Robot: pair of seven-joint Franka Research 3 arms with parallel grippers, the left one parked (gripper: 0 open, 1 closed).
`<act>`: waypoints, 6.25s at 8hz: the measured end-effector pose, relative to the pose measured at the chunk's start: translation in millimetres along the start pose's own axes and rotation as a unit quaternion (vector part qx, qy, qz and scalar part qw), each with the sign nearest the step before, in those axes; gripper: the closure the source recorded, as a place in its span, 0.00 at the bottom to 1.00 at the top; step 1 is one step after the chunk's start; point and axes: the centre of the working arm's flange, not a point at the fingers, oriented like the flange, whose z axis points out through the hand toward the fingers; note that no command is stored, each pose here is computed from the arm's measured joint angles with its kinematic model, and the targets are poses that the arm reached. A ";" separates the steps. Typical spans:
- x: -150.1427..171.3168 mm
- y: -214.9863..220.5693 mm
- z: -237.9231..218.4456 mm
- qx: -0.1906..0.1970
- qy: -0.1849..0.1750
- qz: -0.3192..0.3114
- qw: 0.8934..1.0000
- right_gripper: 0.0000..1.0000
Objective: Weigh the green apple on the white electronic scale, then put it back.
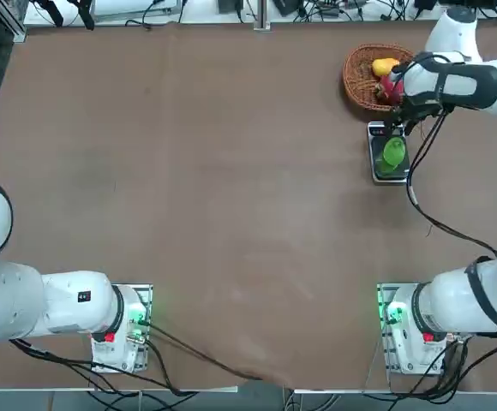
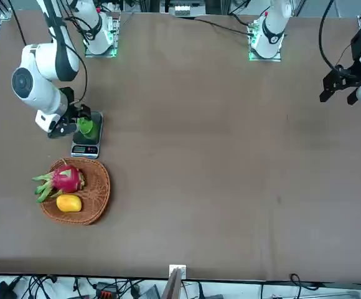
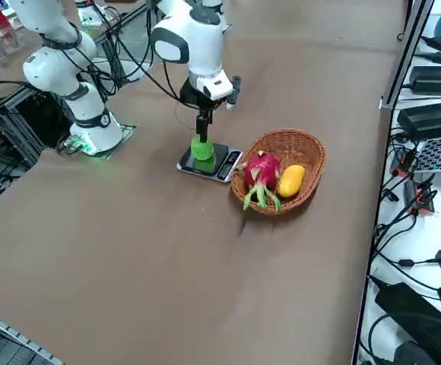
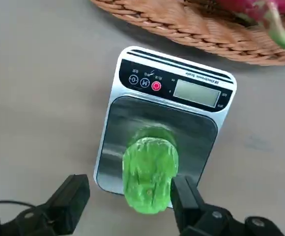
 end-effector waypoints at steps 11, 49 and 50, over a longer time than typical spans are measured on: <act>-13.3 7.8 47.5 -0.021 -0.012 -0.021 0.999 0.00; 219.9 3.4 -121.7 -0.023 0.125 -0.025 0.992 0.00; 206.3 4.1 -153.7 -0.021 0.126 -0.006 0.992 0.00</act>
